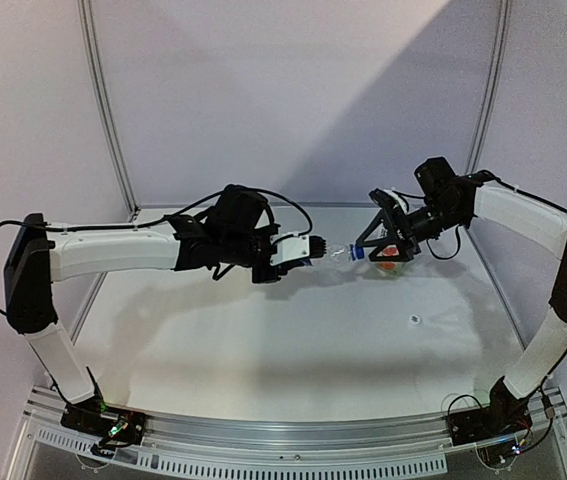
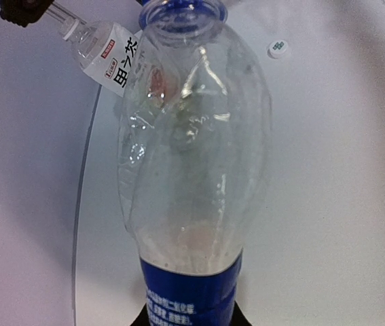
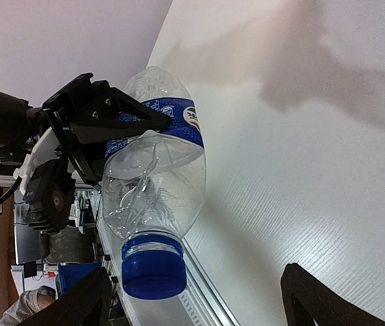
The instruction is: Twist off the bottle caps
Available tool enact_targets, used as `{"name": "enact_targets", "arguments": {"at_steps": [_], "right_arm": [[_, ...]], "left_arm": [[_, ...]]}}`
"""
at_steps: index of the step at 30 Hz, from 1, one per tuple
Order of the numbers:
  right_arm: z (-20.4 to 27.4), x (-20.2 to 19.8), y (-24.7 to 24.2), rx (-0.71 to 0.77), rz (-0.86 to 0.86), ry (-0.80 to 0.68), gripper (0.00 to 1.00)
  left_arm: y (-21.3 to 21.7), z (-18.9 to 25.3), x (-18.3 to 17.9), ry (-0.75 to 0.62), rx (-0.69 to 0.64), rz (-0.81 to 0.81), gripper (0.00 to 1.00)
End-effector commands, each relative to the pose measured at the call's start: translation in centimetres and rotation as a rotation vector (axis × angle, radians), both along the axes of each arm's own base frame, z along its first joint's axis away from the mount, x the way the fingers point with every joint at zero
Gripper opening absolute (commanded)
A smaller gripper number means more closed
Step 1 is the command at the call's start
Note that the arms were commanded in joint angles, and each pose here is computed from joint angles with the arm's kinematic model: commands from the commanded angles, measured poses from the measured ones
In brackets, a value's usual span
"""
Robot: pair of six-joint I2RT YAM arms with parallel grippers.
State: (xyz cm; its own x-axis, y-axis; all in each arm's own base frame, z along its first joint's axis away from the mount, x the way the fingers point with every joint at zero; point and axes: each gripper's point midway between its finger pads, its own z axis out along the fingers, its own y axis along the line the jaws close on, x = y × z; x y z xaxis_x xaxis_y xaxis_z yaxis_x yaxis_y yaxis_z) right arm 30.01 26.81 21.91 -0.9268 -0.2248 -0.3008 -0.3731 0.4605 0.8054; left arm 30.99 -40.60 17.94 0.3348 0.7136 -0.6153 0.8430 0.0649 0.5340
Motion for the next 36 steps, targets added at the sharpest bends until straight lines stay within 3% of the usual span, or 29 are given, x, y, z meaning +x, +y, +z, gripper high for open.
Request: {"name": "enact_targets", "arguments": {"at_steps": [1,11,24,27,32,36], "right_arm": [[-1.6,0.0,-0.3,-0.032,-0.012,0.028,0.88],[-4.6,-1.1,-1.5,-0.113,-0.016,0.057,0.87],[-6.6,-0.4,-4.6,-0.334,-0.031,-0.106,0.87],[-4.5,-0.8,-3.8,-0.268,0.033,-0.166,0.88],[2.4,-4.0,-1.5,0.014,0.224,-0.285,0.94],[3.4,-3.2,-0.5,0.084,0.189,-0.237,0.94]], "left_arm": [[-0.1,1.5,-0.7,-0.015,-0.035,-0.003,0.0],[-0.1,1.6,-0.5,-0.012,-0.045,0.009,0.0],[-0.4,1.6,-0.5,0.01,-0.063,0.02,0.0],[-0.4,1.4,-0.4,0.01,-0.06,0.022,0.0],[-0.3,1.3,-0.5,0.003,-0.051,0.015,0.0],[-0.3,1.3,-0.5,0.0,-0.049,0.011,0.0]]}}
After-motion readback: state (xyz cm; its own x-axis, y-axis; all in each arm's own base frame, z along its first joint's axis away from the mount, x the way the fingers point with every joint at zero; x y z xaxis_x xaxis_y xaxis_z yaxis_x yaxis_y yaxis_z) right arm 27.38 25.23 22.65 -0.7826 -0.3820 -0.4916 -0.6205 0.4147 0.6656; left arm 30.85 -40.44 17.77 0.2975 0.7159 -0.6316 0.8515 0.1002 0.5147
